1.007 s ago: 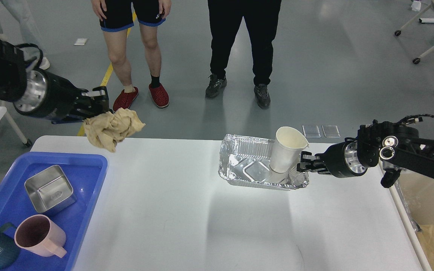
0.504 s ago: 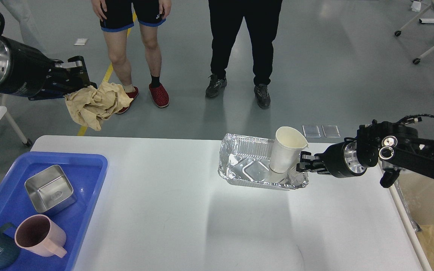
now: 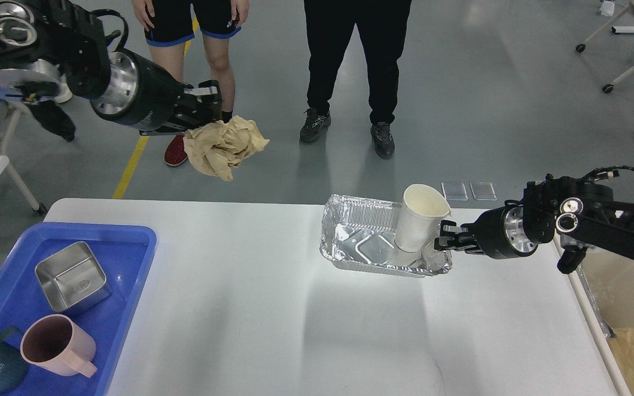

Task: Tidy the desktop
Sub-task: 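Lift the crumpled paper high with the left gripper, then drop the crumpled paper into the foil tray beside the cup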

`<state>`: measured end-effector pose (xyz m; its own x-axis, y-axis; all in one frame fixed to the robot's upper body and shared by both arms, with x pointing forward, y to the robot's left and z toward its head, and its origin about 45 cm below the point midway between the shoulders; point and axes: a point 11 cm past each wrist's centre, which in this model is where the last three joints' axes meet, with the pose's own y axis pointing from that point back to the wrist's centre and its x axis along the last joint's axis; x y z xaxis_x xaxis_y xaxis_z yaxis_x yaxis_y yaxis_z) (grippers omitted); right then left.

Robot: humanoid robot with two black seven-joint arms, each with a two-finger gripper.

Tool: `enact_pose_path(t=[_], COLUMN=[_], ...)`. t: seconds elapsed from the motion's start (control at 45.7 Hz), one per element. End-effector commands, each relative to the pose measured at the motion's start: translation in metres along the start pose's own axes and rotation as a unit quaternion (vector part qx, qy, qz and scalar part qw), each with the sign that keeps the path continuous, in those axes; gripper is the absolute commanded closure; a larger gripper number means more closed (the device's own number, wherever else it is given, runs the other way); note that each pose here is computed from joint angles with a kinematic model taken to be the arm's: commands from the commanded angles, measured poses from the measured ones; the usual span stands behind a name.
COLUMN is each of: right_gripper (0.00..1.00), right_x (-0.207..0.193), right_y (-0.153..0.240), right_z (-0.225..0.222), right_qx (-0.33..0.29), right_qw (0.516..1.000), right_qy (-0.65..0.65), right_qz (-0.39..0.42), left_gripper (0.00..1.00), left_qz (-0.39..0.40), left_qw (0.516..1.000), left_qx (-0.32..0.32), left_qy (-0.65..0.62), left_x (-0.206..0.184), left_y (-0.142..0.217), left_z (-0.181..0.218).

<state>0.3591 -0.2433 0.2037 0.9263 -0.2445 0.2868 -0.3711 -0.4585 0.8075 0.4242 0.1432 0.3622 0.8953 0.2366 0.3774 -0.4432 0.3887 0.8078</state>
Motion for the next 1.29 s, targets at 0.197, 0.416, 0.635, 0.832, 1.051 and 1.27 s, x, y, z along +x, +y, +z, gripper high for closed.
enact_pose_path(t=[0.197,0.416,0.635,0.832,1.051,1.27], right_gripper=[1.00,1.00,1.00,1.00,1.00,1.00], right_x=[0.000,0.000,0.000,0.000,0.001,0.000], right_y=[-0.001,0.001,0.001,0.001,0.001,0.001], right_z=[-0.003,-0.001,-0.002,-0.003,-0.003,-0.003], right_qx=[0.004,0.002,0.004,0.005,0.005,0.005], right_qw=[1.000,1.000,1.000,1.000,1.000,1.000], right_qy=[0.001,0.000,0.000,0.000,0.000,0.000], right_qz=[0.000,0.001,0.001,0.001,0.002,0.001], left_gripper=[0.97,0.96,0.89,0.63,0.36,0.27], left_qz=[-0.032,-0.055,-0.072,-0.055,-0.045,-0.034], left_qw=[0.999,0.998,0.997,0.996,0.996,0.996], left_qx=[-0.029,-0.026,-0.020,-0.023,-0.022,-0.025], left_qy=[0.004,0.017,0.033,0.061,0.072,0.075], left_x=[-0.034,-0.065,-0.090,-0.089,-0.086,-0.079], left_y=[-0.081,-0.122,-0.144,-0.151,-0.151,-0.147], left_z=[0.075,0.092,0.089,0.081,0.080,0.082])
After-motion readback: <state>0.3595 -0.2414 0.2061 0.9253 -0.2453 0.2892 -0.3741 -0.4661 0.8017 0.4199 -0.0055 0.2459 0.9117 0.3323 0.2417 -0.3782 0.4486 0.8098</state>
